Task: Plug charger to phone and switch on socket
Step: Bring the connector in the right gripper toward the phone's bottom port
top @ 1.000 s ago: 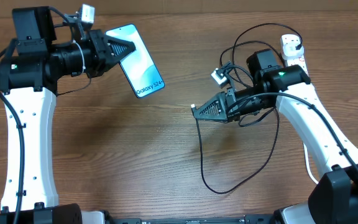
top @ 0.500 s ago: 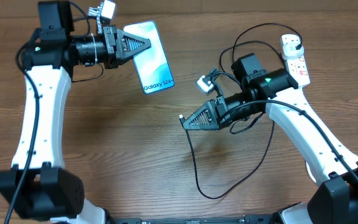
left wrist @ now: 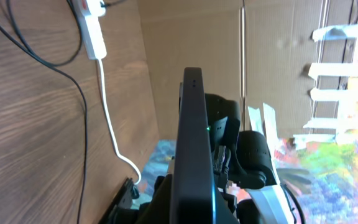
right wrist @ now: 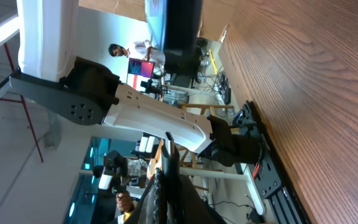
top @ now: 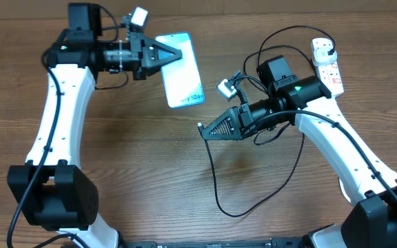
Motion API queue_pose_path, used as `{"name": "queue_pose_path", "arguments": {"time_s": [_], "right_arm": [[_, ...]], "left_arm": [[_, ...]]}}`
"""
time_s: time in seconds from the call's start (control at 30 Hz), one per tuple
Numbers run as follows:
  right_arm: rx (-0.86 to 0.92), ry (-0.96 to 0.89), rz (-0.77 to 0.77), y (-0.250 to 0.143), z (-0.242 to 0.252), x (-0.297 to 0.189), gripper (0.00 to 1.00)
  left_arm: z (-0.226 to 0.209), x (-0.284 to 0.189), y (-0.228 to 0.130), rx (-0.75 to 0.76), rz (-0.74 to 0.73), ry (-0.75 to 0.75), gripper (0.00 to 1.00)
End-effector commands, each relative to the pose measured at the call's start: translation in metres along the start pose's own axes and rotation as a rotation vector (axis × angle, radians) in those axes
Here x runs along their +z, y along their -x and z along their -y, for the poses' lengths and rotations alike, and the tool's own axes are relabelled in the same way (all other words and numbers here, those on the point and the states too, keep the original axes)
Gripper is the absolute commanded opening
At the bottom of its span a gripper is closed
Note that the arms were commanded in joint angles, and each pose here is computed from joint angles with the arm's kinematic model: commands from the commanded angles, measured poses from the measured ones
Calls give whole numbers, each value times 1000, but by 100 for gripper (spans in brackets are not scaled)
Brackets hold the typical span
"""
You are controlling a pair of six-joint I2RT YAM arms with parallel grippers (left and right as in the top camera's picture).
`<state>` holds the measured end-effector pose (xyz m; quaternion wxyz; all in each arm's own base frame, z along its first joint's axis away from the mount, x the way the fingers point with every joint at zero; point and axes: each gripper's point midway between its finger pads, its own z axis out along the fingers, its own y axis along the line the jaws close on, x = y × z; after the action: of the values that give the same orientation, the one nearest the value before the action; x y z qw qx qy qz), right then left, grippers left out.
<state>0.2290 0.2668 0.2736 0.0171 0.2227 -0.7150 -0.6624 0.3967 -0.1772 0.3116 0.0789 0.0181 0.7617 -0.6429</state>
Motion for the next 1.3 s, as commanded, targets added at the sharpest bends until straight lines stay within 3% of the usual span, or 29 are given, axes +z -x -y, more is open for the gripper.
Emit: {"name": "queue_pose_path", "arguments": {"time_s": [0.0, 0.33, 0.9, 1.27], "right_arm": [[-37, 26, 12, 4, -19, -3, 4], [-25, -41, 44, 24, -9, -3, 4], [-68, 5, 2, 21, -20, 12, 4], [-48, -59, 32, 31, -11, 11, 4]], "left_arm": [[7, 4, -4, -10, -29, -36, 4], [6, 7, -5, -19, -31, -25, 4], [1, 9, -3, -14, -19, 3, 4], [1, 9, -3, -26, -20, 3, 4]]}}
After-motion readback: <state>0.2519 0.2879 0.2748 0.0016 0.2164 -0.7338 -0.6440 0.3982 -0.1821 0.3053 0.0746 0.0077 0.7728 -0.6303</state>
